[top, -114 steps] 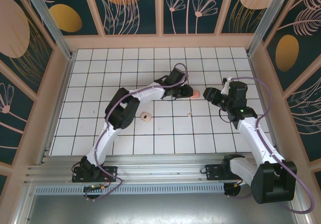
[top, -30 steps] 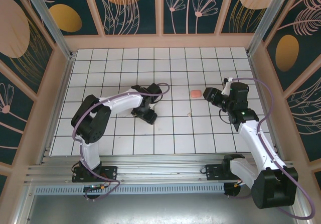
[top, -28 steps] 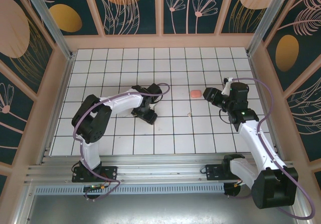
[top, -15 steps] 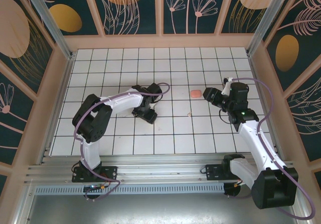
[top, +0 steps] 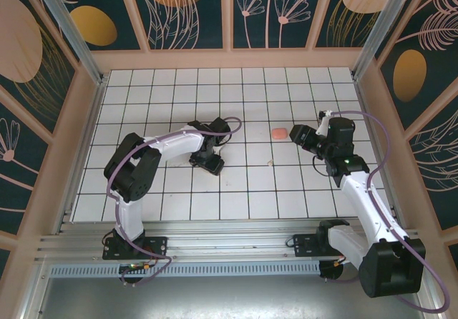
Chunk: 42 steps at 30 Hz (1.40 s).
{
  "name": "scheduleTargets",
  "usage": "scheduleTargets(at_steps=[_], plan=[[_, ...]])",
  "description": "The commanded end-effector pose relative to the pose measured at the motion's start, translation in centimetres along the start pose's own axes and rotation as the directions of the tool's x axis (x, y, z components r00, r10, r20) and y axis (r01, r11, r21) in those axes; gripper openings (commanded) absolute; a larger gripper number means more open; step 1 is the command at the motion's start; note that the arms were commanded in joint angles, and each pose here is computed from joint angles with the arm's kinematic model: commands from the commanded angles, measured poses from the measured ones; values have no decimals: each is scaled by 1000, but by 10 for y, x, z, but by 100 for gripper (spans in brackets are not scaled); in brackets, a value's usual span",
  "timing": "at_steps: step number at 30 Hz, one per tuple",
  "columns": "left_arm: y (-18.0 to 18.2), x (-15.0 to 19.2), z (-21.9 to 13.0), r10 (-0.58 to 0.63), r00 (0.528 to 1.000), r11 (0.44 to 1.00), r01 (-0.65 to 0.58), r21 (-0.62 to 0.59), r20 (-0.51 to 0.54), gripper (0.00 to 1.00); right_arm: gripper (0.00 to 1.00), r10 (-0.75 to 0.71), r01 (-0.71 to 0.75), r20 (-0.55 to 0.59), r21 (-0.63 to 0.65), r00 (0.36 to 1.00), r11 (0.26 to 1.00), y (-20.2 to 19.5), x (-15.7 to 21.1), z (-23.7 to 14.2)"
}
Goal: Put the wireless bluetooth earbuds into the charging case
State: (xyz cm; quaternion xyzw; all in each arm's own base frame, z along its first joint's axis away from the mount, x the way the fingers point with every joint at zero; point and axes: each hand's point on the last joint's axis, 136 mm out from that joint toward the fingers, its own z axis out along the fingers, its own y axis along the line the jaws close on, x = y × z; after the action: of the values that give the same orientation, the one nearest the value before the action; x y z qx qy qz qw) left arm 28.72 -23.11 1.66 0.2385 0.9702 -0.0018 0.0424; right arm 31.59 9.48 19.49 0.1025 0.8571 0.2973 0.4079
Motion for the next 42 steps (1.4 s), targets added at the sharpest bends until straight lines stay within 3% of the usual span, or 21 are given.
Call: scheduleTargets(at_steps=[1, 15, 21, 27, 31, 33, 36, 39, 42], plan=[[-1, 7, 10, -4, 1000, 1000, 4, 19, -31, 63, 53, -2, 3, 6, -10, 1000, 1000, 5, -1, -4], [0, 9, 3, -8, 1000, 1000, 8, 24, -5, 49, 53, 1, -1, 3, -15, 1000, 1000, 7, -1, -4], [1, -5, -14, 24, 996, 999, -26, 19, 86, 39, 53, -10, 9, -8, -41, 1000, 999, 13, -1, -5], [-11, -35, -43, 123, 952, 988, -145, 60, 281, 30, 51, -60, 54, -32, -158, 998, 986, 38, 1, -7], [-29, -54, -74, 162, 876, 963, -241, 122, 455, 30, 51, -82, 69, -53, -218, 995, 973, 50, 5, -7], [-43, -57, -93, 174, 813, 936, -312, 164, 556, 30, 51, -115, 89, -77, -282, 990, 955, 63, 12, -8], [-61, -55, -120, 196, 673, 878, -444, 177, 713, 30, 50, -160, 106, -117, -369, 980, 923, 83, 25, -6], [-66, -47, -129, 242, 570, 843, -524, 121, 785, 29, 50, -191, 116, -146, -412, 971, 904, 98, 38, -1], [-68, -46, -136, 284, 502, 822, -566, 61, 817, 28, 50, -230, 129, -173, -457, 958, 880, 113, 51, 4]])
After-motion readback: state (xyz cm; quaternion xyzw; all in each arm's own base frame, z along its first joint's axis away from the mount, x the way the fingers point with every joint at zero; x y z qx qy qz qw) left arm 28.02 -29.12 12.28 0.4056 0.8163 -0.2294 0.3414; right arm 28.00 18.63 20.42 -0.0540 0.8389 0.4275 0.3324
